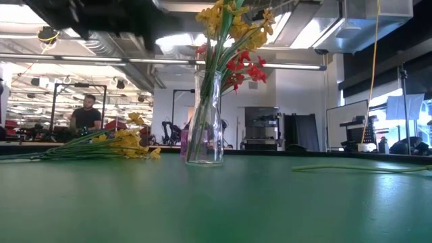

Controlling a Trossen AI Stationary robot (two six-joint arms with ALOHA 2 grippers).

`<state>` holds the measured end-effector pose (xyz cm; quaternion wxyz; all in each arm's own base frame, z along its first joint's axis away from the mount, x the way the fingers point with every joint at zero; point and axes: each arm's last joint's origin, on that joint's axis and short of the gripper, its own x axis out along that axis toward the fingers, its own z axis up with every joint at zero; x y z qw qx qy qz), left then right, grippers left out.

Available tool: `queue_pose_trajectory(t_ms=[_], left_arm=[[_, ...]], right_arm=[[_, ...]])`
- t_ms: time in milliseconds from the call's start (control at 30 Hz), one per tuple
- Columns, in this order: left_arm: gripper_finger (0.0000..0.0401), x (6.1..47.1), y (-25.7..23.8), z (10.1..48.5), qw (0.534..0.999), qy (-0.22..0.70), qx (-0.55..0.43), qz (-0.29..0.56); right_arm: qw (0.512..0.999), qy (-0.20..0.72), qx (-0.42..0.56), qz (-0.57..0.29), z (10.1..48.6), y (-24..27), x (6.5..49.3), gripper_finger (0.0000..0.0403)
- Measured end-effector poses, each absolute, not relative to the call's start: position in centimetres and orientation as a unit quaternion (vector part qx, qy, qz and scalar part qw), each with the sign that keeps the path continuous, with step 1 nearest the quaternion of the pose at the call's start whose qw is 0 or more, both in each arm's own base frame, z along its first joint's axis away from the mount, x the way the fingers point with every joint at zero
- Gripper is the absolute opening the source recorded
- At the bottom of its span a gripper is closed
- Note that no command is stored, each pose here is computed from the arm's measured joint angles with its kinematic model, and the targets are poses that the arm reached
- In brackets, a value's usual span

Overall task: Sort flowers into vase by color
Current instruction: Put the white flower into the transparent vase

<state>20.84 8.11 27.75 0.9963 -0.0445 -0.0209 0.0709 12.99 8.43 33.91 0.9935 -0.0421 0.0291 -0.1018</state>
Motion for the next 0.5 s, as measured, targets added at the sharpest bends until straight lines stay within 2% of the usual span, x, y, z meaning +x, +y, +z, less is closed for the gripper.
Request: queue_pose_trajectory(t_ms=[100,200,500], left_arm=[[0.0137,19.3,5.1,30.2,0.996,-0.075,-0.017,0.044],[0.0137,18.1,1.9,31.6,0.996,-0.089,-0.004,0.026],[0.0137,20.1,-8.1,32.0,0.999,-0.011,0.036,-0.002]], right_arm=[[0.993,0.030,-0.044,-0.102,33.9,8.4,13.0,0.0232],[0.993,0.031,-0.047,-0.102,33.9,8.4,13.0,0.0232],[0.994,0.016,-0.033,-0.102,34.4,7.7,12.2,0.0232]])
